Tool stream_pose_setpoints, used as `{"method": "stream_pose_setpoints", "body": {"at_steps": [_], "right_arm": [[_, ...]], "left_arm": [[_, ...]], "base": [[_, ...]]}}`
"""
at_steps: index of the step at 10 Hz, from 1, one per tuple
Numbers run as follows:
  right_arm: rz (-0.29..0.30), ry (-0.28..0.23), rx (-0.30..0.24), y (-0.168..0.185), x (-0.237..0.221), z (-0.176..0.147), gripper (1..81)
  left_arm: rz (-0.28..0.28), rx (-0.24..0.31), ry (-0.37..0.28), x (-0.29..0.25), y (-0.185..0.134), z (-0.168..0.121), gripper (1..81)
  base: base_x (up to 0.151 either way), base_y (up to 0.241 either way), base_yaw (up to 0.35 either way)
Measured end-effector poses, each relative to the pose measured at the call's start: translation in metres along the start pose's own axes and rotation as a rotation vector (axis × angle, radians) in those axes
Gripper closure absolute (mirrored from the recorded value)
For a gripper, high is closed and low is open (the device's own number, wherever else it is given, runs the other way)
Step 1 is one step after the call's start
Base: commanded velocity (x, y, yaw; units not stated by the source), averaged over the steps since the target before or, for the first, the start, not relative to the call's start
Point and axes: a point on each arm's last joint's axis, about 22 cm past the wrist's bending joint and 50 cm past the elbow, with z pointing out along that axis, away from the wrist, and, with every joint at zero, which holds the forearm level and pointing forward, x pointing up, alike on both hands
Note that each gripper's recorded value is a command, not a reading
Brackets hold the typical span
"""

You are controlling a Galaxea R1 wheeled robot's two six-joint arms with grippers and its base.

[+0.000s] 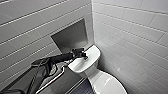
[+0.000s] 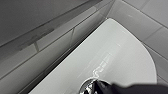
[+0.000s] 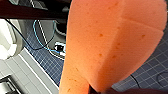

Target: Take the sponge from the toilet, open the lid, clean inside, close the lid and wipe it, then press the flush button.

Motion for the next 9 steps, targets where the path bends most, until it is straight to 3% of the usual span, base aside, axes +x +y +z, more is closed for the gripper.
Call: {"method": "stream_pose_setpoints", "body": {"at_steps": [4, 9], "right_arm": [[0.008, -0.024, 0.011, -0.007, -0.013, 0.001, 81.1], [0.008, -0.024, 0.012, -0.007, -0.013, 0.002, 81.1]], "left_arm": [[-0.014, 0.021, -0.036, -0.026, -0.014, 0.017, 81.1], [-0.001, 0.006, -0.040, -0.029, 0.003, 0.023, 81.1]], "base": [[0.000, 0.000, 0.000], [0.000, 0.000, 0.000]]}}
